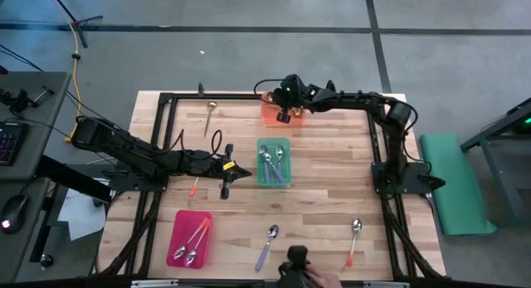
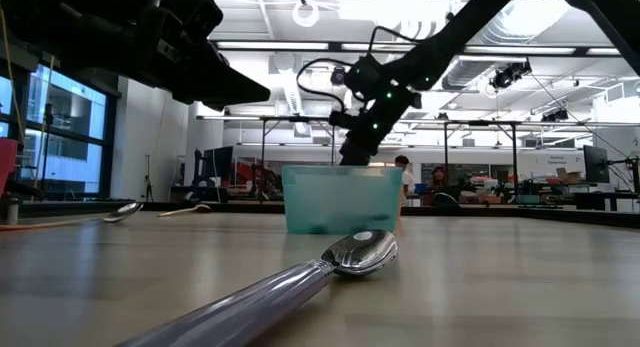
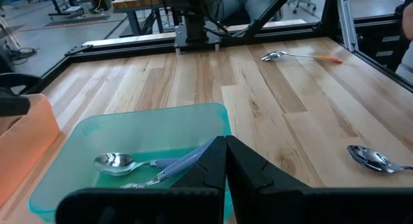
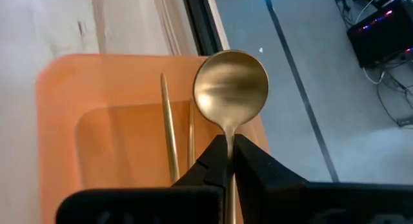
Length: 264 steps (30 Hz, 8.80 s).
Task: Sort silverware by color (type)
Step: Put the gold spoon into the orange bin, then put the orange spoon into the red bin, then put the purple spoon into the green bin
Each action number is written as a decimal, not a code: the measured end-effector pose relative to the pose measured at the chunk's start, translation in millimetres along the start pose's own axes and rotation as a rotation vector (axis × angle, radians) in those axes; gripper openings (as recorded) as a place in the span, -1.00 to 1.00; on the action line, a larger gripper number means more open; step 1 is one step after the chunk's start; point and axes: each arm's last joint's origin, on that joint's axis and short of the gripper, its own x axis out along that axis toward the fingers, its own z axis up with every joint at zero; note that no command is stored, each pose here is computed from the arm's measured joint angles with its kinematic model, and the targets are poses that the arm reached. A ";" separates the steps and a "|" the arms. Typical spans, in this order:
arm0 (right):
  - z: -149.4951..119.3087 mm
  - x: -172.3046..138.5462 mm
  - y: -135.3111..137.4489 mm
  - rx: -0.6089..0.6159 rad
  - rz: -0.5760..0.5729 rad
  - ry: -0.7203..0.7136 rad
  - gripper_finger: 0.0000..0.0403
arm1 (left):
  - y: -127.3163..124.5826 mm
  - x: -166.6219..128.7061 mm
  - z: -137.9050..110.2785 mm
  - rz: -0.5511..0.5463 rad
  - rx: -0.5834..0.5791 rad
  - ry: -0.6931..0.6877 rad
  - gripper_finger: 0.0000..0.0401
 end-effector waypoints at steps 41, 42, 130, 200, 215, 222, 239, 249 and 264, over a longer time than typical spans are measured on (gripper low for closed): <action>-48.0 -83.7 39.5 0.183 0.023 -0.351 -0.99 | 0.1 0.8 3.1 0.000 -0.016 -0.014 -1.00; -54.2 -88.8 44.0 0.207 0.025 -0.377 -0.98 | 0.7 2.1 5.1 0.004 -0.043 -0.007 -1.00; -134.2 -165.7 132.5 0.301 0.241 -0.599 -1.00 | 33.9 -79.5 -66.9 0.445 -0.663 1.107 -0.96; -146.5 -159.2 139.5 0.287 0.239 -0.435 -1.00 | -161.7 -84.5 23.6 0.225 -0.764 0.906 -0.65; -140.6 -176.0 173.9 0.241 0.234 -0.447 -1.00 | -135.2 6.2 54.0 -0.058 -0.591 0.536 -0.70; -140.4 -177.8 176.8 0.235 0.234 -0.449 -1.00 | -127.1 36.3 40.6 -0.104 -0.611 0.556 -0.68; -140.3 -177.7 176.5 0.181 0.219 -0.456 -1.00 | -169.3 120.2 58.0 -0.009 -0.616 0.789 -0.22; -140.4 -177.7 176.5 0.153 0.212 -0.459 -1.00 | -156.0 150.1 33.3 0.033 -0.826 0.992 -0.22; -140.3 -177.6 176.3 0.156 0.212 -0.459 -1.00 | -162.8 153.9 37.6 0.024 -0.723 0.998 -0.22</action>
